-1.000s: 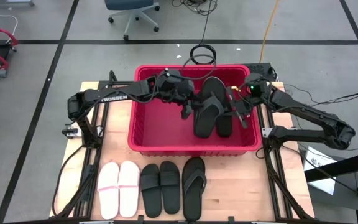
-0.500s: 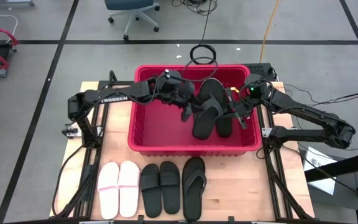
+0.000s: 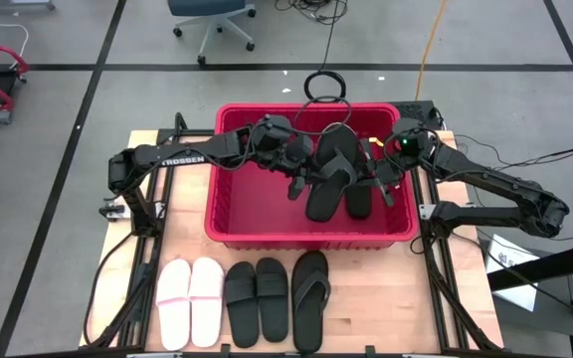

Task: Pick and place slides into bin
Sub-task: Put the black slipper into the red bin

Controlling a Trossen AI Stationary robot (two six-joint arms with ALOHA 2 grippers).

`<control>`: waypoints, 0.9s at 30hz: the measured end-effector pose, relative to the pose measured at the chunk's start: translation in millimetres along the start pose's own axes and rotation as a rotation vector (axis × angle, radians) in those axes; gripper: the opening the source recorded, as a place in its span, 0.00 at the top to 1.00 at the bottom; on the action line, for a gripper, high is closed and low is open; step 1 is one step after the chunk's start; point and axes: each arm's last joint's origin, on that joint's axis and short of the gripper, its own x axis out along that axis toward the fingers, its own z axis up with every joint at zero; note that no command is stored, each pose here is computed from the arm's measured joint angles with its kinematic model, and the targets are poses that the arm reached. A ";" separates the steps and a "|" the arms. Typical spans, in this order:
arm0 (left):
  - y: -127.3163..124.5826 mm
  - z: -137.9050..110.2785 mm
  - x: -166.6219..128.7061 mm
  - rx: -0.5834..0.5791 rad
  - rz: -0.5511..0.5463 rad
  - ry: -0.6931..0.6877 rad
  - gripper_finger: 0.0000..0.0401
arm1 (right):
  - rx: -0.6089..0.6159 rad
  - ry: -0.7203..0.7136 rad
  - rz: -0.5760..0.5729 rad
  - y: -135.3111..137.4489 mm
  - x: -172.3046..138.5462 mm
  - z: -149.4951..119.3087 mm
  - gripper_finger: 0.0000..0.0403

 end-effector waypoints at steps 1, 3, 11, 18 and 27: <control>0.0 0.1 0.0 0.012 0.000 -0.001 0.79 | -0.004 -0.003 -0.004 -0.6 0.0 0.5 1.00; -0.2 0.1 0.1 0.034 -0.001 -0.001 0.87 | -0.009 -0.005 -0.007 -0.8 -0.1 0.7 1.00; -0.3 -0.4 0.1 0.066 -0.004 0.004 0.98 | -0.003 -0.003 -0.007 -0.7 -0.1 0.6 1.00; -0.1 -1.1 0.1 0.099 -0.003 0.010 0.99 | -0.004 -0.002 -0.007 -0.6 0.0 0.5 0.97; 0.1 -3.0 0.0 0.089 -0.002 0.029 0.99 | -0.009 -0.001 -0.011 -0.9 0.0 0.6 0.90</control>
